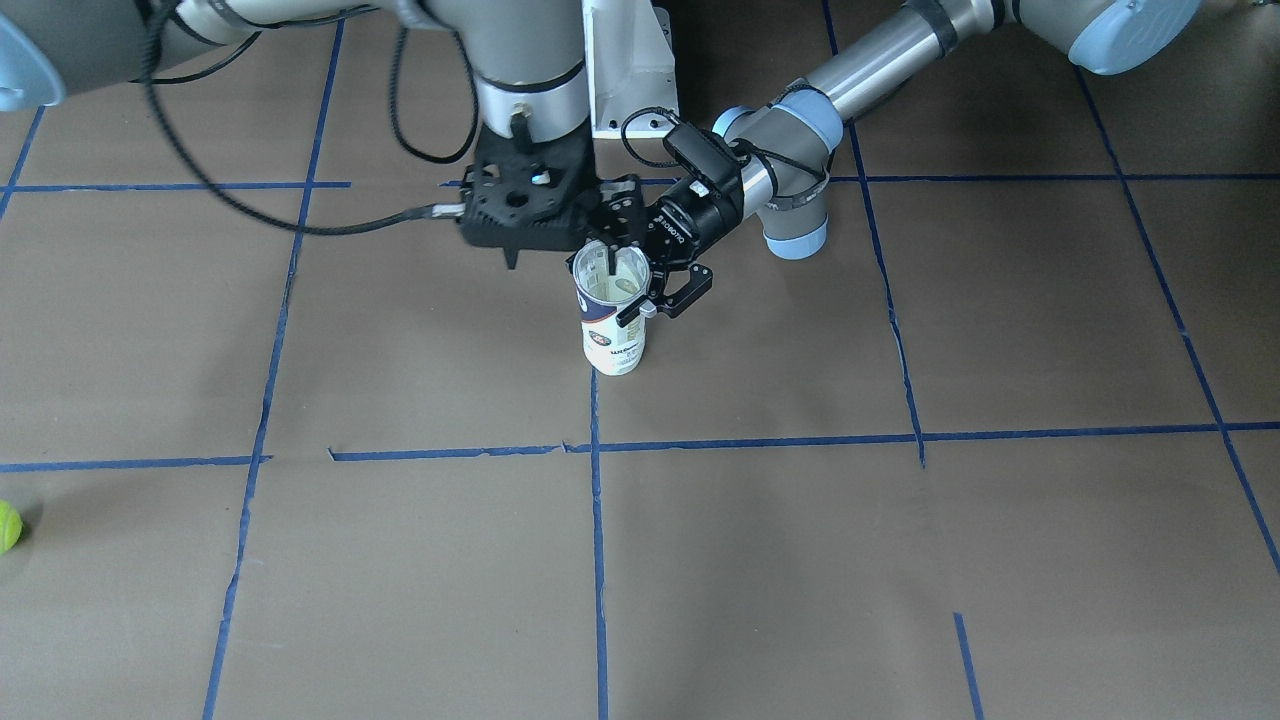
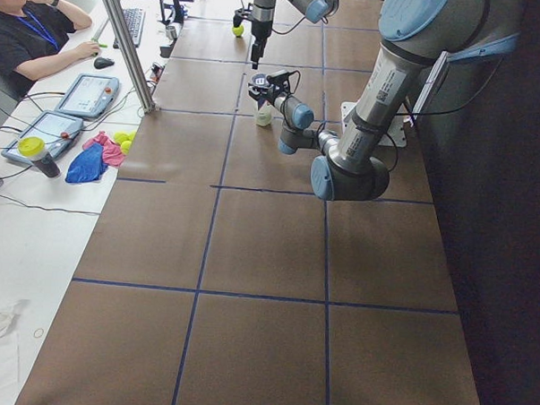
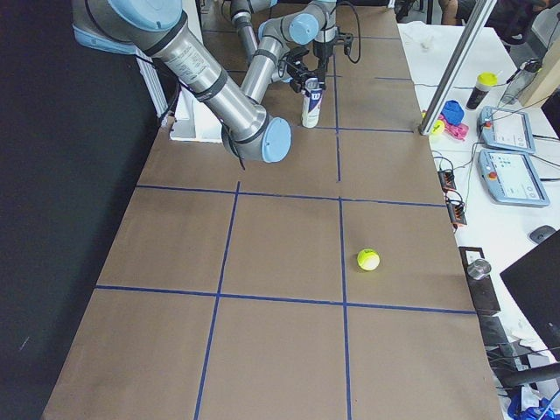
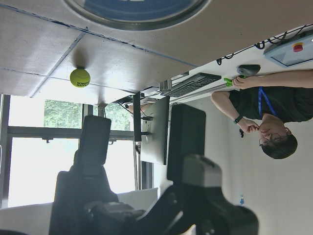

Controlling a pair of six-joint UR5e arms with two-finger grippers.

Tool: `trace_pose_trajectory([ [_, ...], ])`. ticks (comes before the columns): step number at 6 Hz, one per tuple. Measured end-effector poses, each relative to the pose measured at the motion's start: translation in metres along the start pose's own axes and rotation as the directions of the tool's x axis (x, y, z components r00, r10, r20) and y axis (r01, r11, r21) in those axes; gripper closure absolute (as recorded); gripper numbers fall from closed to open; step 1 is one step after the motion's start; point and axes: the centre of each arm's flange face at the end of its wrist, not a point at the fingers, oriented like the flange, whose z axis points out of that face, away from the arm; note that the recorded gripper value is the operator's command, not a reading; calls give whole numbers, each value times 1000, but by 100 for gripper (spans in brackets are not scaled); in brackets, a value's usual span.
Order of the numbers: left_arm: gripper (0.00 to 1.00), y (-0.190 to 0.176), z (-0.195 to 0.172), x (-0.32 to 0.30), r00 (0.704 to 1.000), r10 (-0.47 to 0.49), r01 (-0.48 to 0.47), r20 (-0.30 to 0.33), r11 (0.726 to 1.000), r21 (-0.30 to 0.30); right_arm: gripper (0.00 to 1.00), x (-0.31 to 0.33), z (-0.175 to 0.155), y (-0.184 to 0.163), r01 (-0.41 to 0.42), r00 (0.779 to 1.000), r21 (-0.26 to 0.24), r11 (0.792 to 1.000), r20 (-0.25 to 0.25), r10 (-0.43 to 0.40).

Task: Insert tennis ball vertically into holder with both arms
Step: 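Move the right gripper to the second yellow ball and grasp it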

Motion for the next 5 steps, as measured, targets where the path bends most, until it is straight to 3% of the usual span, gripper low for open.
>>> trace_pose_trajectory([
  [2,14,0,-1,0,1000,-3,3,0,1000,0,1,100,-13,-76,128,992,-32,991,-8,-128],
  [3,14,0,-1,-1,1000,-4,4,0,1000,0,1,174,-12,-114,234,972,-38,972,-30,-235],
  [5,14,1,-1,-1,1000,-5,5,0,1000,-1,1,340,25,-179,427,901,-51,903,-68,-429],
])
